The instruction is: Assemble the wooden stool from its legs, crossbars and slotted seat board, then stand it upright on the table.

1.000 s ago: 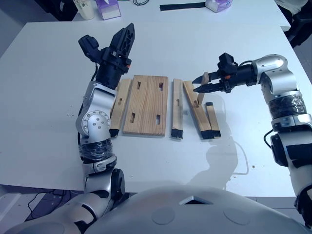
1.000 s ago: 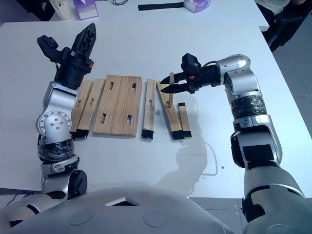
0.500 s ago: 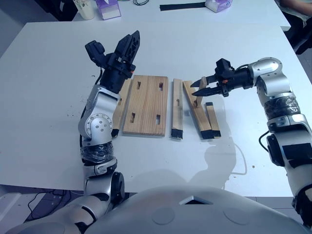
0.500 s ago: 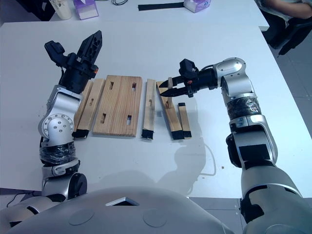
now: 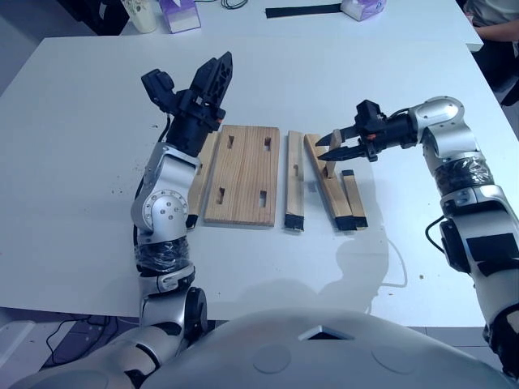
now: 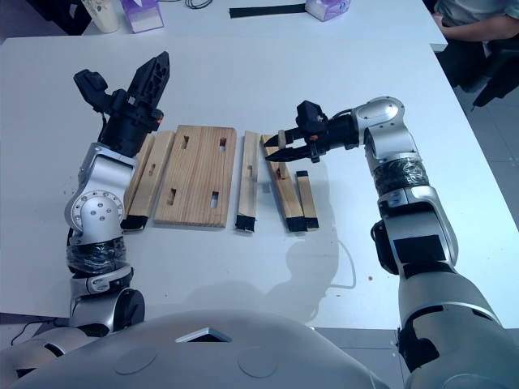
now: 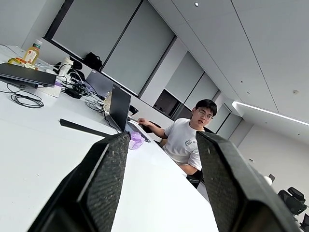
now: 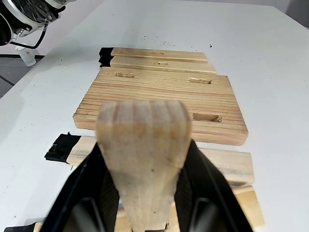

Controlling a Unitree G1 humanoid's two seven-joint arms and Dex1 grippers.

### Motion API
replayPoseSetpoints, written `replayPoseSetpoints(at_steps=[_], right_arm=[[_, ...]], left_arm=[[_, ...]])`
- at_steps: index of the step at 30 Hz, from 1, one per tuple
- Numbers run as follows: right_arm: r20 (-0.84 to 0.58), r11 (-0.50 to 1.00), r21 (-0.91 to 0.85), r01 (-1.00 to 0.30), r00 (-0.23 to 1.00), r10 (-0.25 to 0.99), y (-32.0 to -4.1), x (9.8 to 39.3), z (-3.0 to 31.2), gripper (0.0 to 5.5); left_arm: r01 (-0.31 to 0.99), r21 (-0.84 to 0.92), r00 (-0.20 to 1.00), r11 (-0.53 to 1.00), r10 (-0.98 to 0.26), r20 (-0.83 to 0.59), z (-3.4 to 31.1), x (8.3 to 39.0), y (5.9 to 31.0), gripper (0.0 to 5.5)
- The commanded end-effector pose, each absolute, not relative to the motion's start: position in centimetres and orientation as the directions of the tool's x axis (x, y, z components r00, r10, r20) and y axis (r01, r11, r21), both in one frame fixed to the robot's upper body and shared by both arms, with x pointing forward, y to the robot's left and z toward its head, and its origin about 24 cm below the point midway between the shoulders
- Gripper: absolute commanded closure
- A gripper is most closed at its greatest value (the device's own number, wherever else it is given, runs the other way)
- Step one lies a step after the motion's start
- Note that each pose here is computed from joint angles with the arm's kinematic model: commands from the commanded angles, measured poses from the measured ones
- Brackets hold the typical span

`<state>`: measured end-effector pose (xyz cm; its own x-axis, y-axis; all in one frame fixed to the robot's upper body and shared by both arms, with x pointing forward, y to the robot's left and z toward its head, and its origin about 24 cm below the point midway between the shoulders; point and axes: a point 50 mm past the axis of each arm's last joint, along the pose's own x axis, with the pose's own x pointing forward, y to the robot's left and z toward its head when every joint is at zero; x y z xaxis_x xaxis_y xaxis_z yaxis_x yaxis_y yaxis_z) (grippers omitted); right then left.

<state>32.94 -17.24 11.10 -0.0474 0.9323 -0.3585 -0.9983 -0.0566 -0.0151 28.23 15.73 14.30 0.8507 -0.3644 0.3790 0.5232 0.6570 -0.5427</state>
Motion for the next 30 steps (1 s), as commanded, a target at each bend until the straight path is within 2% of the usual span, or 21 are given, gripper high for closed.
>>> replayPoseSetpoints(at_steps=[1, 6, 13, 16, 21, 26, 30], right_arm=[[-0.384, -0.025, 0.073, -0.997, -0.051, 0.922, -18.1, 32.0, 8.9, 4.2], [-0.325, -0.055, 0.094, -0.994, -0.082, 0.942, -17.3, 31.5, 8.8, 4.2], [-0.377, -0.084, 0.097, -0.992, -0.115, 0.919, -17.2, 31.1, 8.2, 4.2], [-0.378, -0.032, 0.119, -0.992, -0.075, 0.923, -17.7, 31.2, 7.8, 4.2], [-0.403, 0.149, 0.177, -0.973, 0.066, 0.913, -19.7, 30.6, 5.4, 4.2], [-0.387, 0.138, 0.171, -0.976, 0.063, 0.92, -18.7, 29.5, 4.2, 4.2], [-0.367, 0.197, 0.193, -0.961, 0.115, 0.923, -18.7, 29.5, 4.1, 4.2]], left_arm=[[0.512, -0.544, 0.858, 0.665, -0.361, 0.366, 13.9, 28.2, 15.7, 2.98], [0.513, -0.543, 0.857, 0.664, -0.366, 0.362, 13.9, 28.2, 15.7, 2.98], [0.513, -0.538, 0.858, 0.668, -0.379, 0.348, 13.8, 28.3, 15.7, 2.98], [0.511, -0.539, 0.859, 0.669, -0.384, 0.339, 13.6, 28.2, 15.6, 2.98], [0.509, -0.537, 0.861, 0.673, -0.391, 0.326, 13.6, 28.0, 15.8, 2.98], [0.499, -0.518, 0.867, 0.695, -0.393, 0.307, 13.5, 28.1, 16.2, 2.98], [0.517, -0.505, 0.855, 0.691, -0.399, 0.33, 14.3, 28.6, 16.5, 2.98]])
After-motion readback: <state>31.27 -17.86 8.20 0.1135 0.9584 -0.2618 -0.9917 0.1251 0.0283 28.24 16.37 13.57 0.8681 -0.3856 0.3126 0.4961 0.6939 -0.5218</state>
